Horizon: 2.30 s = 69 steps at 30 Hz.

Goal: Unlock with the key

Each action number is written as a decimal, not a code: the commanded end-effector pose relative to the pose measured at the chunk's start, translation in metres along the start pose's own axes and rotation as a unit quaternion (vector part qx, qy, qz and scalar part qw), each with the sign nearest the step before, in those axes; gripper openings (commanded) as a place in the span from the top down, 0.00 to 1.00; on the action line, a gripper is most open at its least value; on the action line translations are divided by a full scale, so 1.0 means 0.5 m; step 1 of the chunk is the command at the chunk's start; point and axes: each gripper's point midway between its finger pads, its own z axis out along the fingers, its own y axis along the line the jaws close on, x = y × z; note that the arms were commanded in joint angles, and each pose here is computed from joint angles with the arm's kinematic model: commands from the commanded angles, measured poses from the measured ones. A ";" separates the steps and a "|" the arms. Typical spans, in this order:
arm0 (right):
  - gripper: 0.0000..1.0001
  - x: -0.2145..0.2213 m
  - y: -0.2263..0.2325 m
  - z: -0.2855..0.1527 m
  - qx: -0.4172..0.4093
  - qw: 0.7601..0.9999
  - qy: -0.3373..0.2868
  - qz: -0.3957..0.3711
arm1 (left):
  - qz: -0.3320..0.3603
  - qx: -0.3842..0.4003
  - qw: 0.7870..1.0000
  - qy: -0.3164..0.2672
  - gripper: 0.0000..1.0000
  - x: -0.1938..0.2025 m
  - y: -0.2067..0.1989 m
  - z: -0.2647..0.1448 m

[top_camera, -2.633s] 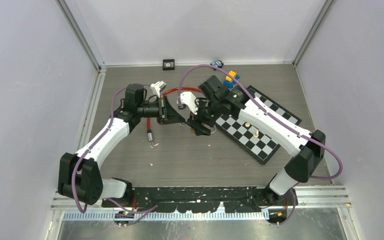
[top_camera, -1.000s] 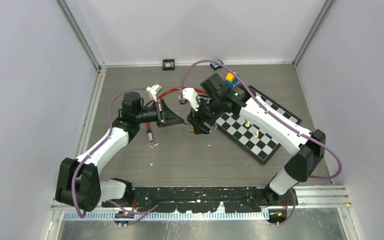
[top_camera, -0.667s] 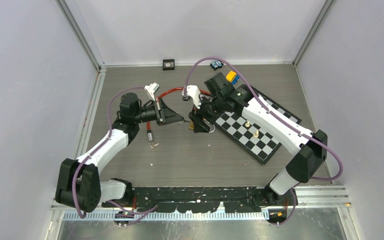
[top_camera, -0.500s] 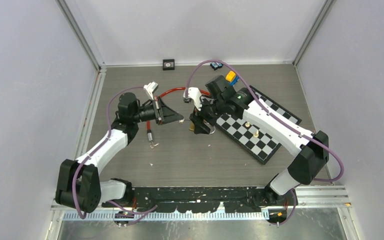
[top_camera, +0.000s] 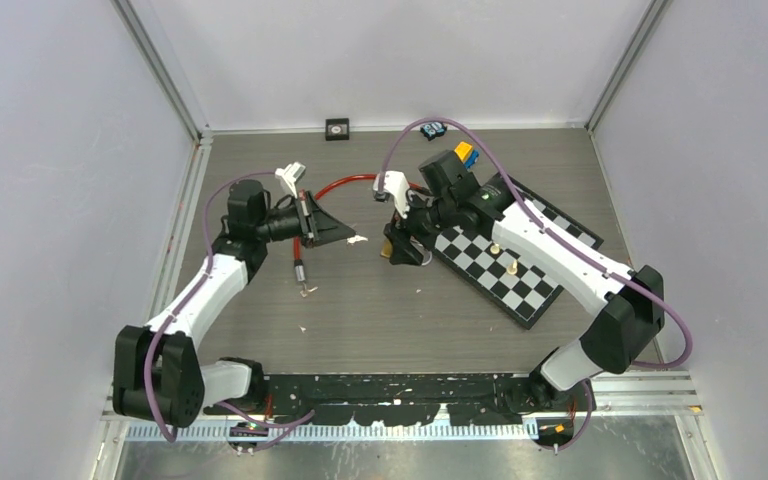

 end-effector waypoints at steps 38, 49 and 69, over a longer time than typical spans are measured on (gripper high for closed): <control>0.99 0.236 -0.031 0.245 0.029 0.987 0.118 -0.104 | 0.199 -0.196 0.956 0.086 1.00 0.002 0.151 -0.088; 0.76 0.278 0.009 0.257 -0.034 0.982 0.163 -0.091 | 0.200 -0.199 0.957 0.067 1.00 -0.017 0.150 -0.107; 0.29 0.327 0.007 0.270 -0.037 0.979 0.199 -0.034 | 0.235 -0.182 0.953 0.056 1.00 -0.014 0.117 -0.114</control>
